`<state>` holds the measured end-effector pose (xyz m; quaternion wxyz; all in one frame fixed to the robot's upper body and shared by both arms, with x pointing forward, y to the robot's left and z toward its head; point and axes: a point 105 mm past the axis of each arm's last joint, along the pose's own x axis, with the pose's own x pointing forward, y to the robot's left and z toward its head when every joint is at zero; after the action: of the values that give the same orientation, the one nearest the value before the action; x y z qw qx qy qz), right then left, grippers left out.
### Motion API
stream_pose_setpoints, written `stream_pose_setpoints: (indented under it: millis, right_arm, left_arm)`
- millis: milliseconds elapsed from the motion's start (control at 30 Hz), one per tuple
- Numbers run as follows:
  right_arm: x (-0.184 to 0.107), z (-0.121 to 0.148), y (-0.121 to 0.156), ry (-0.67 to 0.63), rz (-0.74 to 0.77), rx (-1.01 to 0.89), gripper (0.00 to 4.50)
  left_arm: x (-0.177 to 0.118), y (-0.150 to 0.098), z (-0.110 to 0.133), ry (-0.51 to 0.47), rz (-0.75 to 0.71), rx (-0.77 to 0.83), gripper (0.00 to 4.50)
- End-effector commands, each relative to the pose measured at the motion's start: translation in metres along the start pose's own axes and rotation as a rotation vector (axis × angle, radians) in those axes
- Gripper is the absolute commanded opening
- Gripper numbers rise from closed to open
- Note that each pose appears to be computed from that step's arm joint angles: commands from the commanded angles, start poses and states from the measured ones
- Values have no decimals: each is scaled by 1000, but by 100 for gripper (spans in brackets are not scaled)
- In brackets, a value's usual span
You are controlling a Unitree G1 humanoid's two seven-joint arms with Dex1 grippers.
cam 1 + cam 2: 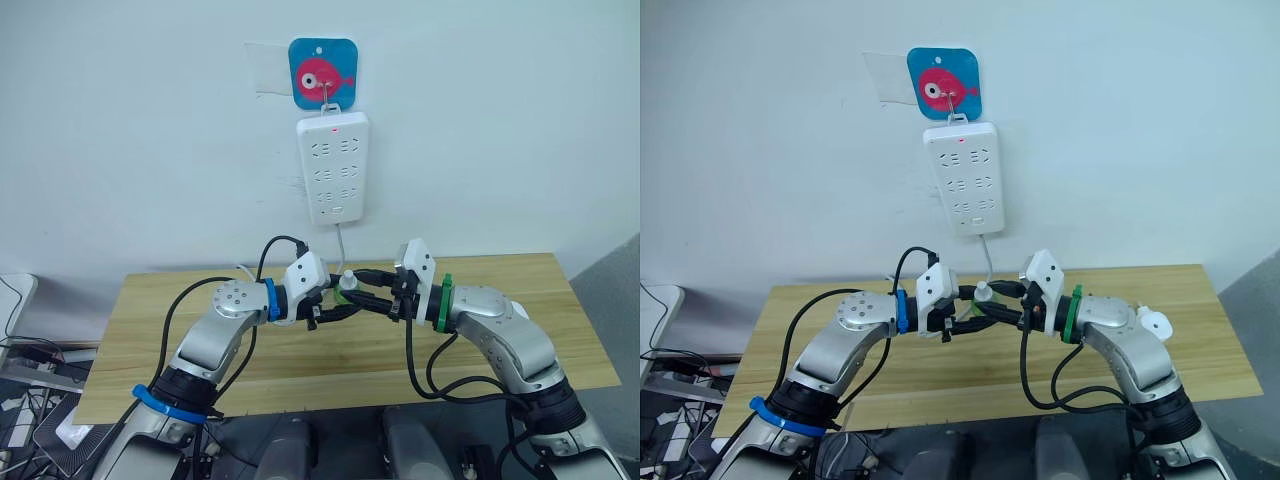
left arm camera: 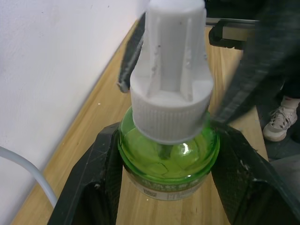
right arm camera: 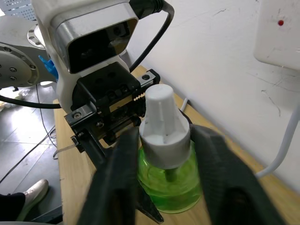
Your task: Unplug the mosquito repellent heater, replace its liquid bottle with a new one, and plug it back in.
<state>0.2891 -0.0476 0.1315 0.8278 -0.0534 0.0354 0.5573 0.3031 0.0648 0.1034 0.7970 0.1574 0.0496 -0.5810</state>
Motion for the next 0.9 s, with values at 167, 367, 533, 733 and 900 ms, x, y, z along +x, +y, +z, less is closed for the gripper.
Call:
stream_pose_setpoints:
  millis: [167,367,533,733,900]
  right_arm:
    - [6,12,5,-57,60,-18,105]
    - [6,24,32,-42,362,-92,105]
    - [3,25,35,29,651,-177,105]
    - [12,30,23,59,760,-246,140]
    - [0,35,10,68,723,-208,319]
  left_arm:
    - [-5,-2,12,-45,7,20,226]
    - [-8,-20,13,-54,-139,61,226]
    - [-17,-37,10,-22,-327,132,226]
    - [-20,-38,5,10,-384,175,226]
    - [-16,-27,8,-9,-307,161,226]
